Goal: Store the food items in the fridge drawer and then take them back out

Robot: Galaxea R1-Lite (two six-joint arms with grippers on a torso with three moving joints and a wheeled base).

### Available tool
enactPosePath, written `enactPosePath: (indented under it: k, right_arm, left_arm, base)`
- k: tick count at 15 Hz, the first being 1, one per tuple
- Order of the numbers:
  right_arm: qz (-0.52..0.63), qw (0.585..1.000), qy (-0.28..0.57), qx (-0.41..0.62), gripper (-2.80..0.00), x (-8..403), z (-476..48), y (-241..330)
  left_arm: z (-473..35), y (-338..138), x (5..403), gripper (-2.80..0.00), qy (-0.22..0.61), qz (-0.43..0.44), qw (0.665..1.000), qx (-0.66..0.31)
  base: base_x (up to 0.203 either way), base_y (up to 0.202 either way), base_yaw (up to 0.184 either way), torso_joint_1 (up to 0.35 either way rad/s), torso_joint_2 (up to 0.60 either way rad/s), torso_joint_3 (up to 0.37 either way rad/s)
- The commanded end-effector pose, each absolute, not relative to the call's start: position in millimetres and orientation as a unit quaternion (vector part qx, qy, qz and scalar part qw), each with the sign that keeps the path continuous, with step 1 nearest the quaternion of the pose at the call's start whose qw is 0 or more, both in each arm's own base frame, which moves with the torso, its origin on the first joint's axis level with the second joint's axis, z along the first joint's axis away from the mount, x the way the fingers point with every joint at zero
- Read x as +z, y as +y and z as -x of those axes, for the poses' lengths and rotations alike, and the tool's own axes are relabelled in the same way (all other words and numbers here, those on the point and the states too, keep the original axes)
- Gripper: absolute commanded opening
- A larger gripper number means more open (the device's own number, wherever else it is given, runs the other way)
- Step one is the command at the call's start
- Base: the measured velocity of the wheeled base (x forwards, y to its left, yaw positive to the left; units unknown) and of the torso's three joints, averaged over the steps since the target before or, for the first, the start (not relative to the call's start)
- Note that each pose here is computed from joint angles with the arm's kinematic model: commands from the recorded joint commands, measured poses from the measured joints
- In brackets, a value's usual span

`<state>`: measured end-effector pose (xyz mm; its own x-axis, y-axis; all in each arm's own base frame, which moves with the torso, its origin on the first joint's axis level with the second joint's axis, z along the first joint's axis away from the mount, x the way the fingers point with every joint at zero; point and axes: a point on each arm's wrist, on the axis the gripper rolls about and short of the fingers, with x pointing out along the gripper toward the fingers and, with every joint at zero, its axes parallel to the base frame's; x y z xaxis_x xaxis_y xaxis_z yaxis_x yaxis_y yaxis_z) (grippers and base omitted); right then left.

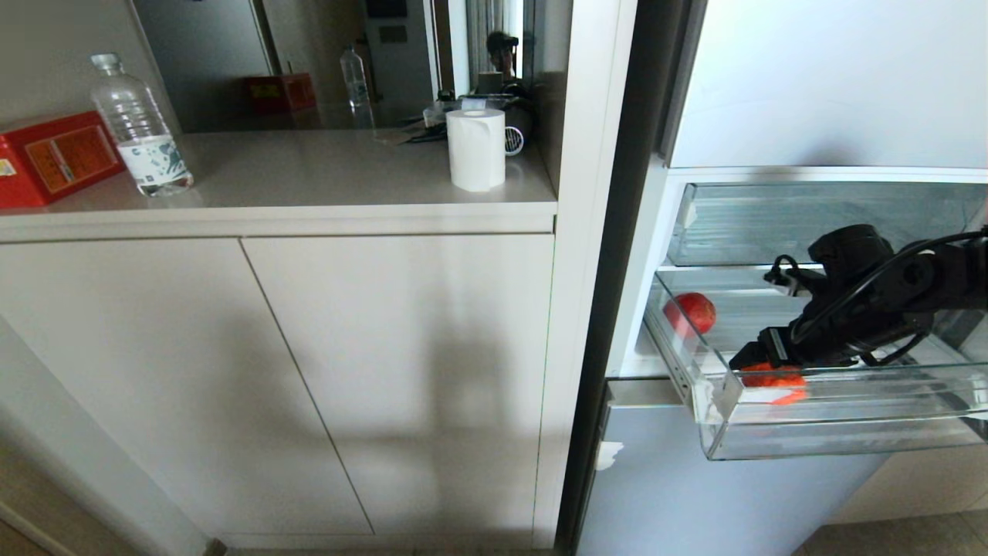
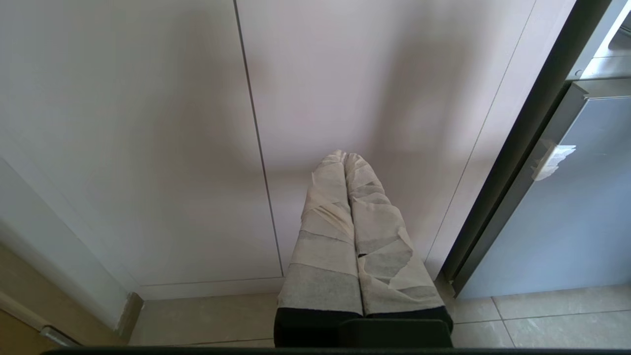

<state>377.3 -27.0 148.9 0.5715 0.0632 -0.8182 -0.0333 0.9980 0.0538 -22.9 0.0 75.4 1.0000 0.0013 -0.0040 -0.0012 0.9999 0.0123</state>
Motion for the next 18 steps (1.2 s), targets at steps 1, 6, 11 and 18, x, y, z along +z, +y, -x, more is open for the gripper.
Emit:
enactPosePath:
  k: [1, 6, 11, 18]
  right_arm:
    - [-0.016, 0.882, 0.471, 0.025, 0.0, 142, -380, -27]
    - [-0.008, 0.878, 0.479, 0.007, 0.0, 137, -380, -29]
    - [-0.01, 0.876, 0.482, 0.007, -2.8, 135, -380, -30]
    - [-0.01, 0.868, 0.496, 0.005, -2.8, 128, -373, -30]
  left_arm:
    - [23, 0, 75, -2.8, 0.002, -0.006, 1.0, 0.001]
    - [23, 0, 75, -2.8, 0.002, -0.006, 1.0, 0.001]
    - [23, 0, 75, -2.8, 0.002, -0.006, 1.0, 0.001]
    - [23, 0, 75, -2.8, 0.002, -0.006, 1.0, 0.001]
  base:
    - [0.0, 0.0, 0.0, 0.0, 0.0, 0.0]
    - [0.0, 0.0, 0.0, 0.0, 0.0, 0.0]
    - [0.0, 0.0, 0.0, 0.0, 0.0, 0.0]
    - [0.0, 0.0, 0.0, 0.0, 0.0, 0.0]
